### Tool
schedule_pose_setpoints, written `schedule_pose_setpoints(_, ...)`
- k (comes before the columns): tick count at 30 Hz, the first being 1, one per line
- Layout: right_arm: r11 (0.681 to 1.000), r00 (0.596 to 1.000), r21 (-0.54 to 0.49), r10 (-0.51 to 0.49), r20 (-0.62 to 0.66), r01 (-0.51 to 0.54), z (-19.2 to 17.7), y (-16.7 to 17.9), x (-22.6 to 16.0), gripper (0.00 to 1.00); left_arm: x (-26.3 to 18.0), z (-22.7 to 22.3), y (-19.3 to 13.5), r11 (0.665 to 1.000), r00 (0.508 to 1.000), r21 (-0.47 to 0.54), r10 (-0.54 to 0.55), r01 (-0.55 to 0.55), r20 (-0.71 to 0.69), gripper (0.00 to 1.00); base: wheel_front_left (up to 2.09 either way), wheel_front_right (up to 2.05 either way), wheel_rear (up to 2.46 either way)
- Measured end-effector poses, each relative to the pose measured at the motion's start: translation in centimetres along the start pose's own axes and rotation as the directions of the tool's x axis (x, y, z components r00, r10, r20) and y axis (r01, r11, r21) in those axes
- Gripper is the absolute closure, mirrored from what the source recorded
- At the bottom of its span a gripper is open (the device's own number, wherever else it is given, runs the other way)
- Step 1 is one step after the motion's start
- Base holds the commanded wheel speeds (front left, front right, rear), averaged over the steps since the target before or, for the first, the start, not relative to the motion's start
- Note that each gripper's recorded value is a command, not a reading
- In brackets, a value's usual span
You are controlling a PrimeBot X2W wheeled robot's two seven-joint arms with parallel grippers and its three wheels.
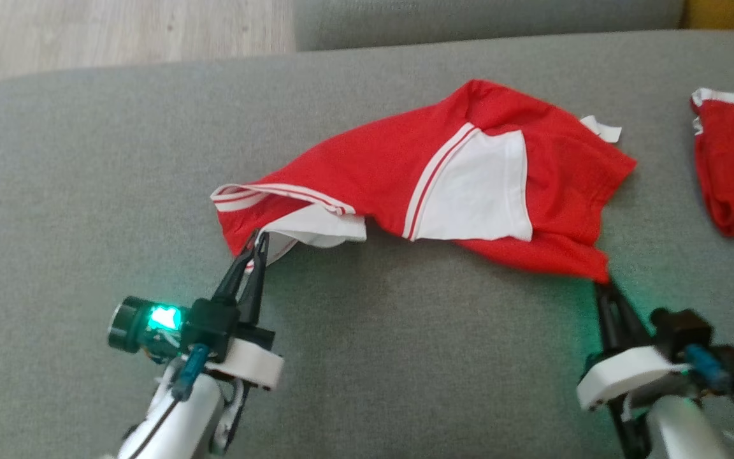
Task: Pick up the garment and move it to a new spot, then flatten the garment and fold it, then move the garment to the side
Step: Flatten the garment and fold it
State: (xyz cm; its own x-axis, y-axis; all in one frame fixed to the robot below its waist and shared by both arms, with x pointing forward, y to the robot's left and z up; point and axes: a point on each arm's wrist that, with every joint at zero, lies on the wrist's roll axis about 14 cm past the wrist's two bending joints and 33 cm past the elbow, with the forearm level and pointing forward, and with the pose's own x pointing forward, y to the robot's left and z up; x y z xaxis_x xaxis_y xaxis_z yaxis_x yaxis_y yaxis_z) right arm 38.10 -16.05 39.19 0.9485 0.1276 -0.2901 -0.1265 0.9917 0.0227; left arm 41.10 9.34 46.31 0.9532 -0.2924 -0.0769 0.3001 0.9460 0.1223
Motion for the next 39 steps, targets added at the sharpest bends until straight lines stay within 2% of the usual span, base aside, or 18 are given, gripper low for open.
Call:
schedule_pose_setpoints(5, 0.998, 0.979, -0.014, -0.056, 0.196, 0.060, 6.3, -1.9, -0.6, 1.00, -0.7, 4.1, 2.1, 0.996, 0.993, 0.085, 0.007, -0.017, 0.122, 1.00, 0.00, 0.00, 0.00)
schedule_pose_setpoints(11, 0.984, 0.912, -0.106, -0.091, 0.401, 0.145, 13.5, -5.5, -3.3, 1.00, -2.0, 10.6, 4.5, 0.974, 0.958, 0.225, -0.047, -0.019, 0.283, 1.00, 0.00, 0.00, 0.00)
schedule_pose_setpoints(14, 0.969, 0.864, -0.150, -0.098, 0.495, 0.196, 17.9, -7.1, -5.1, 1.00, -2.3, 16.2, 5.0, 0.957, 0.914, 0.288, -0.082, -0.039, 0.396, 1.00, 0.00, 0.00, 0.00)
schedule_pose_setpoints(18, 0.959, 0.783, -0.165, -0.084, 0.616, 0.232, 24.8, -7.4, -7.5, 1.00, -3.4, 24.3, 5.8, 0.934, 0.829, 0.342, -0.110, -0.102, 0.549, 1.00, 0.00, 0.00, 0.00)
schedule_pose_setpoints(19, 0.959, 0.783, -0.165, -0.084, 0.616, 0.232, 24.8, -7.4, -7.5, 1.00, -3.4, 24.3, 5.8, 0.934, 0.829, 0.342, -0.110, -0.102, 0.549, 1.00, 0.00, 0.00, 0.00)
schedule_pose_setpoints(21, 0.957, 0.747, -0.165, -0.073, 0.660, 0.239, 27.7, -7.4, -8.7, 1.00, -3.9, 27.5, 6.0, 0.920, 0.793, 0.370, -0.132, -0.125, 0.595, 1.00, 0.00, 0.00, 0.00)
schedule_pose_setpoints(24, 0.946, 0.719, -0.188, -0.062, 0.692, 0.263, 30.6, -7.9, -9.6, 1.00, -4.4, 31.1, 6.1, 0.902, 0.752, 0.402, -0.156, -0.155, 0.640, 1.00, 0.00, 0.00, 0.00)
schedule_pose_setpoints(27, 0.950, 0.715, -0.194, -0.044, 0.697, 0.247, 32.8, -7.7, -9.2, 1.00, -4.2, 33.8, 6.3, 0.891, 0.718, 0.419, -0.175, -0.176, 0.674, 1.00, 0.00, 0.00, 0.00)
schedule_pose_setpoints(30, 0.966, 0.749, -0.187, -0.011, 0.662, 0.179, 33.8, -7.0, -6.8, 1.00, -2.9, 35.4, 7.2, 0.879, 0.715, 0.437, -0.181, -0.191, 0.676, 1.00, 0.00, 0.00, 0.00)
schedule_pose_setpoints(34, 0.977, 0.808, -0.185, 0.025, 0.589, 0.104, 34.3, -6.3, -2.7, 1.00, 0.8, 34.8, 9.2, 0.879, 0.769, 0.439, -0.147, -0.187, 0.622, 1.00, 0.00, 0.00, 0.00)
schedule_pose_setpoints(37, 0.976, 0.825, -0.200, 0.046, 0.564, 0.083, 35.4, -6.1, 0.5, 1.00, 3.9, 34.5, 10.8, 0.877, 0.798, 0.438, -0.114, -0.198, 0.591, 1.00, 0.00, 0.00, 0.00)
schedule_pose_setpoints(39, 0.973, 0.818, -0.218, 0.063, 0.572, 0.078, 36.5, -5.8, 2.7, 1.00, 5.7, 35.3, 11.8, 0.889, 0.784, 0.405, -0.092, -0.213, 0.614, 1.00, 0.00, 0.00, 0.00)
